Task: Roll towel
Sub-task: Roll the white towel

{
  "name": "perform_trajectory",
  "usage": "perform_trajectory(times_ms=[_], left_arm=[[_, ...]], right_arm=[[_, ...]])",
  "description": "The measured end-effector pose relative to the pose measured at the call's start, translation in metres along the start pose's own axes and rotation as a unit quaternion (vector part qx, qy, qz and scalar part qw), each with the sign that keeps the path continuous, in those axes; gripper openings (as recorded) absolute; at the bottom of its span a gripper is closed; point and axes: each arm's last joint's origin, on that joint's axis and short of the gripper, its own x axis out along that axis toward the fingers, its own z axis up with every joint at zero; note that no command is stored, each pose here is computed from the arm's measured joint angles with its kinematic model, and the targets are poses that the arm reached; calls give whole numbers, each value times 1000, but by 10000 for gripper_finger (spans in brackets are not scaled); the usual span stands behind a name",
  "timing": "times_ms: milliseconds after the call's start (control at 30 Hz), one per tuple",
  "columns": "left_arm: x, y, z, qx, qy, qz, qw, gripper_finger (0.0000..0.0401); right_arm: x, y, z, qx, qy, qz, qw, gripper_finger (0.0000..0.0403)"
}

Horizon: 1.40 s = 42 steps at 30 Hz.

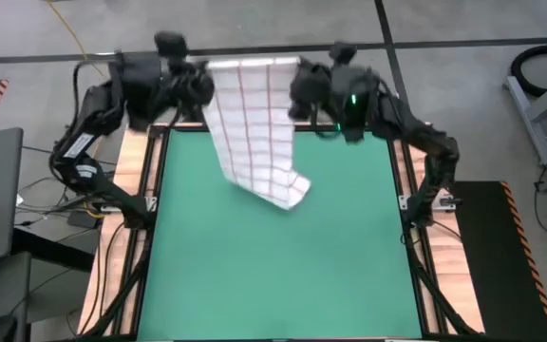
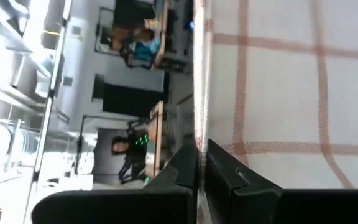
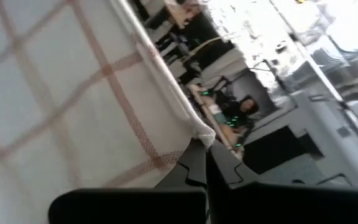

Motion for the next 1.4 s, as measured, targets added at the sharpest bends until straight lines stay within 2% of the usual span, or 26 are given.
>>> perform_trajectory(times_ms=[133, 267, 333, 400, 500, 667, 733, 833, 967, 1100, 1200, 1300, 1400], left_arm=[[37, 29, 0, 22, -12, 123, 992, 0], [68, 51, 1, 54, -31, 267, 962, 0], [74, 56, 1, 54, -58, 290, 954, 0], [75, 60, 0, 51, -95, 300, 948, 0], [79, 61, -2, 53, -85, 304, 948, 0], [81, 59, -7, 28, 12, 284, 958, 0], [80, 54, -6, -7, 73, 262, 962, 0], [72, 41, -3, 2, 133, 200, 971, 0], [57, 30, -5, 42, 87, 125, 987, 0], [63, 29, -9, -21, 56, 118, 991, 0], [72, 24, -20, -14, 21, 75, 997, 0], [98, 24, -33, -9, -38, 57, 998, 0], [142, 26, -46, -19, -55, 96, 994, 0]], right_arm=[[41, -29, -7, 20, -25, -75, 997, 8], [61, -57, -9, 34, -77, -171, 982, 8], [62, -69, -9, 40, -105, -212, 971, 8], [62, -76, -9, 29, -134, -227, 964, 8], [61, -80, -10, 9, -163, -223, 961, 8], [63, -74, -9, -8, -213, -168, 962, 8], [62, -64, -7, -26, -211, -130, 968, 8], [60, -45, -7, -48, -175, -67, 981, 8], [67, -36, -19, -80, -122, -22, 989, 8], [78, -41, -28, -52, -106, -21, 993, 6], [87, -49, -37, -52, -104, -27, 993, 5], [107, -62, -53, -44, -99, -44, 993, 5], [133, -74, -71, -27, -94, -75, 992, 5]])
